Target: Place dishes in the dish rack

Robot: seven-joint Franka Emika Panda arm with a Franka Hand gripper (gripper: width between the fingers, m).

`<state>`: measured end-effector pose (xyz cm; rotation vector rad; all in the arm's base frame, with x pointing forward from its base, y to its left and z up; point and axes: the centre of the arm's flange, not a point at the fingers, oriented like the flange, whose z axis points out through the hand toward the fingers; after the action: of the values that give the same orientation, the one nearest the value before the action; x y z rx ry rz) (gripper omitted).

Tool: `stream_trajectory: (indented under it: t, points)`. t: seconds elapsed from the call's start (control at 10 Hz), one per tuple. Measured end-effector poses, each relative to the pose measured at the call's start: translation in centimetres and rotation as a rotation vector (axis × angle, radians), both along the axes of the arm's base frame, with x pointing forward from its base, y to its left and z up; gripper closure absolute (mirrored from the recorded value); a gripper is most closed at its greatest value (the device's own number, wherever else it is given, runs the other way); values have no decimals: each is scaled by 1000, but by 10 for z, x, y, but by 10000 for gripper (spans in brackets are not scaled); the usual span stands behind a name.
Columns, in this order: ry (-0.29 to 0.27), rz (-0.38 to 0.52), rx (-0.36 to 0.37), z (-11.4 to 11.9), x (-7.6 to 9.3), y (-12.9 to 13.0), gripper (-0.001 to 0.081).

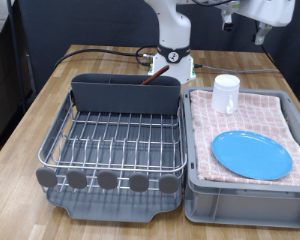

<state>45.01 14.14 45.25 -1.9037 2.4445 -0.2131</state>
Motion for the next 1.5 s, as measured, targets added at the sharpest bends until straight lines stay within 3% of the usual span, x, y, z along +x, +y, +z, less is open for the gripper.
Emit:
stream_trajectory:
  t: [0.2, 0.5, 0.8, 1.2, 1.5]
  points:
    - [9, -10, 19, -6, 13, 6, 4]
    - [13, -28, 31, -12, 19, 8, 4]
    - [-81, 122, 202, -43, 18, -7, 4]
    - [-211, 234, 257, -94, 2, -34, 4]
    - [-245, 262, 270, -122, 0, -40, 4]
